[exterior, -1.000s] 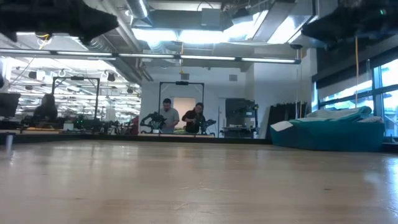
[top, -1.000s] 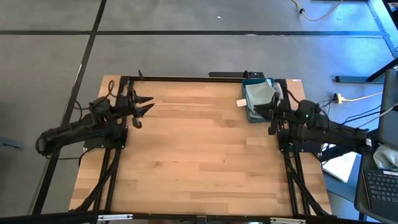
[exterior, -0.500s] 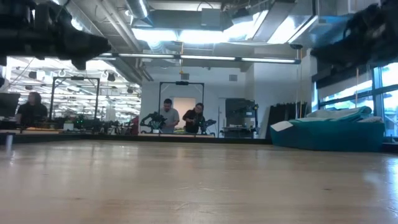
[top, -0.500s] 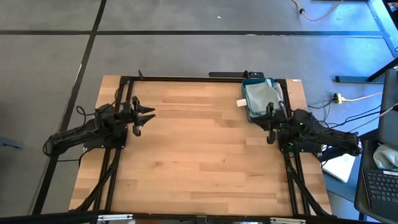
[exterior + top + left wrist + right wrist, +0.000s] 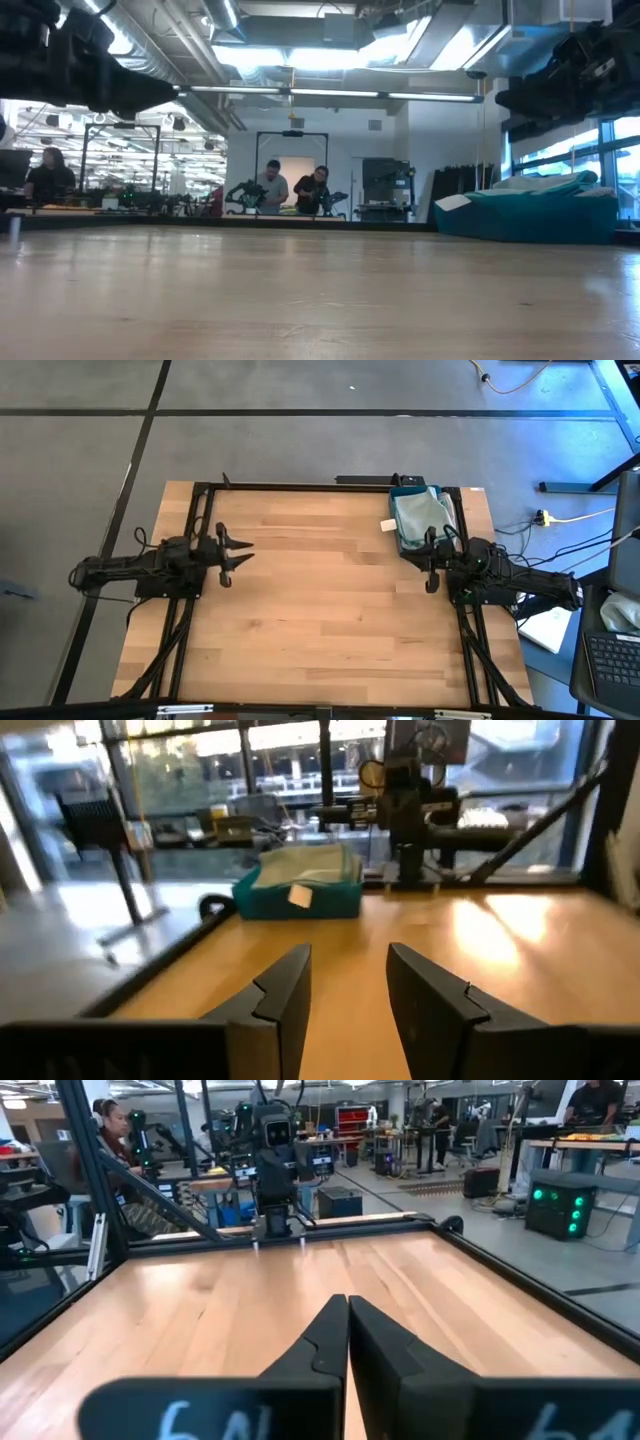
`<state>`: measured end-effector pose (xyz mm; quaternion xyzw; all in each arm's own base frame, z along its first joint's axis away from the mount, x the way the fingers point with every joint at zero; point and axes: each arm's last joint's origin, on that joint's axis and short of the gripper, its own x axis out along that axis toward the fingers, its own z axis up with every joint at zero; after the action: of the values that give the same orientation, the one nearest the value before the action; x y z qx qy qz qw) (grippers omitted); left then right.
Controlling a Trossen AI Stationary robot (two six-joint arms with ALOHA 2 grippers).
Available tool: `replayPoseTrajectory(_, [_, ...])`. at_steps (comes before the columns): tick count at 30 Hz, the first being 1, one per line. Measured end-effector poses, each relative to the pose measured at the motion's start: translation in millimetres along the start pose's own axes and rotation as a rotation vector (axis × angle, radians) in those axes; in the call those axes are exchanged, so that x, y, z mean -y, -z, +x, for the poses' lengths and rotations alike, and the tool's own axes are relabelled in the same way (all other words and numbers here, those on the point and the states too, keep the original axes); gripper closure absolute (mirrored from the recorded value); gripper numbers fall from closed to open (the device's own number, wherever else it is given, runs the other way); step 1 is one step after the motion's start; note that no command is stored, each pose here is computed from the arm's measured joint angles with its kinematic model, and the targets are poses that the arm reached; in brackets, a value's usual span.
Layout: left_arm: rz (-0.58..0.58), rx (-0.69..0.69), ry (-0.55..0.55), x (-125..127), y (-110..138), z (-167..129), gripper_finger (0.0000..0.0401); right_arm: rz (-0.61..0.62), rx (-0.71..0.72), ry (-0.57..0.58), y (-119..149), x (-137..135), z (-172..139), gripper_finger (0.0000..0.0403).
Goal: Fold microfiber towels
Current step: Return to Home Position
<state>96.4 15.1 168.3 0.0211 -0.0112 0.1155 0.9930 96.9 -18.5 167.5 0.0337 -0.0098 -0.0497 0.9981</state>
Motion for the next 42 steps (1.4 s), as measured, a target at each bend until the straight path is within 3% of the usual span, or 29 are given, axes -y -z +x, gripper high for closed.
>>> replayPoseTrajectory(5, [0.155, 0.0, 0.005, 0.9, 0.0, -0.1, 0.0278, -0.001, 0.002, 0.0, -0.2, 0.0, -0.1, 0.0388])
replayPoseTrajectory(42, [0.152, 0.001, 0.008, 0.9, 0.0, -0.1, 0.0277, -0.001, 0.001, 0.001, -0.3, 0.0, -0.2, 0.0388])
